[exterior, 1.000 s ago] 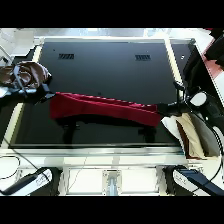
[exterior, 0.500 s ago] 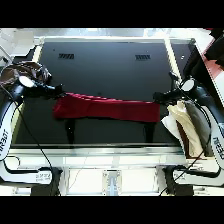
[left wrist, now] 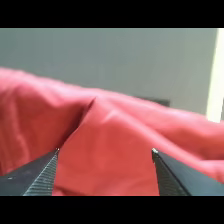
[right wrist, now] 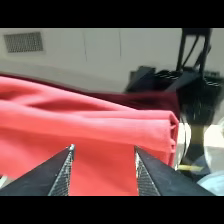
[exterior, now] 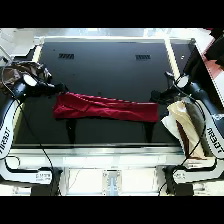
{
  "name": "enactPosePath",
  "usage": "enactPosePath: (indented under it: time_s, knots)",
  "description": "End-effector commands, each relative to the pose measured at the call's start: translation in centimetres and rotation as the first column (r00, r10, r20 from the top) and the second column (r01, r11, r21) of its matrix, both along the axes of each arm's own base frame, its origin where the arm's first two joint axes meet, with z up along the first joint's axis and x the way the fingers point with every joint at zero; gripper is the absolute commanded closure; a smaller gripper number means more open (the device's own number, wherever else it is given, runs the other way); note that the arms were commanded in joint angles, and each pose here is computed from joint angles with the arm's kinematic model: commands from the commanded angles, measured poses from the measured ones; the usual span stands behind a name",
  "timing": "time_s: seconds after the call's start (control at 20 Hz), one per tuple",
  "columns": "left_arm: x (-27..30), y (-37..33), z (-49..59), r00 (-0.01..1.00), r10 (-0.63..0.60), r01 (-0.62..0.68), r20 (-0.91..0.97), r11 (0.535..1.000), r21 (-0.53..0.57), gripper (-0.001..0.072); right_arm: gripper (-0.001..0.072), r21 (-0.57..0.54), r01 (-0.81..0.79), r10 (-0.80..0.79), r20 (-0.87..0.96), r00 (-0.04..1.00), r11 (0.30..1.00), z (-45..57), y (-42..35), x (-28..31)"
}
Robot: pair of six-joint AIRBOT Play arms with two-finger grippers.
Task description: Fold the shirts.
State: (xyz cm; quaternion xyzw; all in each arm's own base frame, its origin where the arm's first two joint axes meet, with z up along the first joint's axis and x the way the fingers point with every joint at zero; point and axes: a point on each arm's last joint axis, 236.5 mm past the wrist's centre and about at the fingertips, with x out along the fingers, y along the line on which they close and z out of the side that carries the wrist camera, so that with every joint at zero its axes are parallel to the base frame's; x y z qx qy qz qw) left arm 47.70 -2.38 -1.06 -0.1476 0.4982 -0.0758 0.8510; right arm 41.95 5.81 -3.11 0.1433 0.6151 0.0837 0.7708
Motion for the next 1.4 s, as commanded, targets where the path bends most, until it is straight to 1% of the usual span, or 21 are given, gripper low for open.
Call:
enactPosePath:
  time_s: [0.0,0.05,0.1,0.15,0.2,0.35,0.4,0.45,0.55,0.7,0.8,0.9,1.0,1.2,1.25,1.3,1.35]
  knots:
    - [1.8,0.0,5.9,0.991,0.006,-0.006,0.136,1.000,-0.001,0.0044,0.0256,-0.058,-0.095,0.101,0.095,0.990,0.994,6.9,-0.5,0.3]
    - [2.1,-0.4,8.0,0.981,-0.026,0.024,0.194,1.000,0.014,0.0045,0.0256,-0.090,-0.083,0.095,0.138,0.986,0.992,8.7,-1.3,0.4]
    - [2.2,-1.1,9.9,0.961,-0.102,0.090,0.257,0.994,0.058,0.0044,0.0256,-0.089,-0.052,0.066,0.161,0.985,0.995,9.8,-2.0,0.3]
    - [2.1,-2.3,11.7,0.931,-0.189,0.163,0.312,0.981,0.109,0.0045,0.0239,-0.068,0.001,0.009,0.153,0.988,0.998,9.9,-2.9,0.2]
    - [1.8,-3.3,13.1,0.908,-0.239,0.202,0.344,0.969,0.140,0.0045,0.0194,-0.028,0.062,-0.058,0.128,0.990,0.998,9.4,-3.6,0.0]
    - [1.4,-6.5,14.7,0.878,-0.298,0.260,0.374,0.954,0.148,0.0045,0.0176,0.157,0.200,-0.206,0.022,0.978,0.967,5.9,-3.7,-0.7]
    - [1.2,-7.6,14.7,0.872,-0.316,0.280,0.375,0.948,0.148,0.0045,0.0124,0.211,0.241,-0.237,-0.040,0.971,0.947,4.2,-3.4,-1.5]
    - [1.1,-8.5,14.6,0.866,-0.333,0.299,0.372,0.943,0.148,0.0045,0.0079,0.245,0.257,-0.239,-0.100,0.966,0.935,2.3,-3.1,-2.4]
    - [0.8,-10.1,14.3,0.857,-0.362,0.331,0.366,0.932,0.146,0.0045,0.0079,0.270,0.263,-0.209,-0.213,0.954,0.926,-1.2,-2.7,-4.6]
    - [0.5,-11.4,13.2,0.868,-0.369,0.351,0.332,0.929,0.116,0.0055,0.0079,0.279,0.253,-0.165,-0.303,0.939,0.926,-4.6,-1.9,-6.4]
    - [-0.2,-12.1,11.2,0.883,-0.385,0.377,0.268,0.923,0.084,0.0061,0.0079,0.293,0.243,-0.146,-0.317,0.937,0.925,-5.6,-1.6,-6.5]
    - [-0.8,-13.1,9.3,0.888,-0.409,0.406,0.209,0.912,0.059,0.0062,0.0080,0.318,0.225,-0.137,-0.275,0.951,0.921,-5.6,-1.1,-5.6]
    - [-1.1,-14.1,7.9,0.888,-0.426,0.425,0.174,0.904,0.043,0.0062,0.0083,0.309,0.228,-0.153,-0.251,0.956,0.923,-5.9,-1.0,-4.8]
    - [-1.6,-15.9,6.6,0.875,-0.461,0.461,0.149,0.886,0.035,0.0063,0.0092,0.295,0.213,-0.133,-0.270,0.954,0.931,-7.3,-0.2,-4.9]
    - [-1.7,-16.1,6.4,0.872,-0.467,0.467,0.146,0.884,0.034,0.0063,0.0164,0.297,0.211,-0.132,-0.266,0.955,0.931,-7.6,0.2,-4.7]
    - [-1.8,-16.3,6.3,0.872,-0.469,0.469,0.143,0.882,0.033,0.0068,0.0347,0.299,0.205,-0.129,-0.255,0.958,0.932,-7.6,0.7,-4.4]
    - [-1.8,-16.4,6.1,0.871,-0.471,0.472,0.140,0.881,0.033,0.0139,0.0497,0.312,0.194,-0.122,-0.238,0.964,0.930,-7.4,1.5,-4.0]
